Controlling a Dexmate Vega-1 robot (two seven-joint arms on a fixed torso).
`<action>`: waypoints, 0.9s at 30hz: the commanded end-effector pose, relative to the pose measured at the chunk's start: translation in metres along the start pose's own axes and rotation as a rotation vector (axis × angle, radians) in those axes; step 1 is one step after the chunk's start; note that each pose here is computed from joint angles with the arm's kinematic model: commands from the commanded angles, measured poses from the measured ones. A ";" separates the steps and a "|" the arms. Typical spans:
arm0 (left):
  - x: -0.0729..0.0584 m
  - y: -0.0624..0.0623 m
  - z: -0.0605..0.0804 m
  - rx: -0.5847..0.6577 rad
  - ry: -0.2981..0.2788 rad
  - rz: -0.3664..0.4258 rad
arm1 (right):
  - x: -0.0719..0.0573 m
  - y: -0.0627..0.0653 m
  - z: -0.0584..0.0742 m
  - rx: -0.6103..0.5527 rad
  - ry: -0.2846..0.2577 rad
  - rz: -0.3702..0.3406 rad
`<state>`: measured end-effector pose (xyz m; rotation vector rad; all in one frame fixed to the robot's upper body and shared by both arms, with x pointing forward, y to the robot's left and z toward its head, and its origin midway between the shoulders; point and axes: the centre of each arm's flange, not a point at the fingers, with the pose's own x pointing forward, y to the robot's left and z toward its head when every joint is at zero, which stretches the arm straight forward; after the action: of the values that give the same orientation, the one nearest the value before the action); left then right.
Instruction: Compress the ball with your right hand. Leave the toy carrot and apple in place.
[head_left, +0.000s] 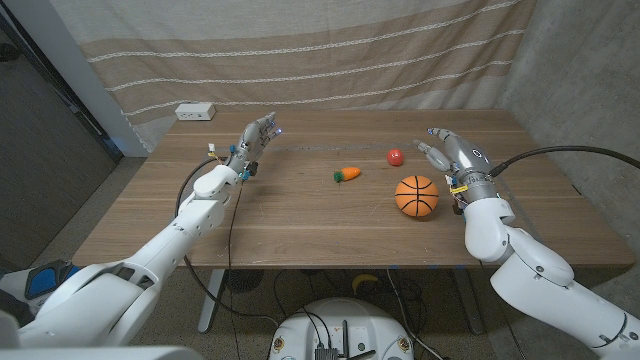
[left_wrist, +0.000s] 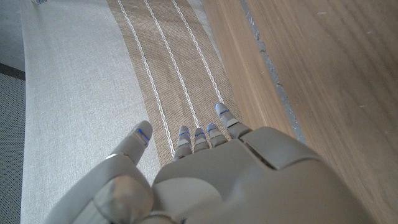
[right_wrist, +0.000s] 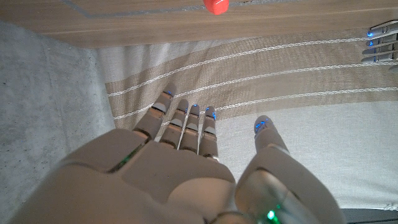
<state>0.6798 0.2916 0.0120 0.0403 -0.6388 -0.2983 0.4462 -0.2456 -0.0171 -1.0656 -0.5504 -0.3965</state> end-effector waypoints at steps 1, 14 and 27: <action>-0.004 0.000 0.001 0.004 0.000 -0.007 | -0.006 0.006 0.003 -0.008 0.032 0.047; -0.007 0.002 0.000 -0.004 -0.003 -0.009 | -0.008 0.010 0.009 -0.062 0.071 0.074; -0.009 0.006 -0.001 -0.006 -0.001 -0.008 | -0.005 0.016 0.017 -0.140 0.170 0.121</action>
<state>0.6752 0.2959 0.0087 0.0411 -0.6403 -0.3094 0.4444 -0.2322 -0.0261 -1.1387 -0.4150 -0.3936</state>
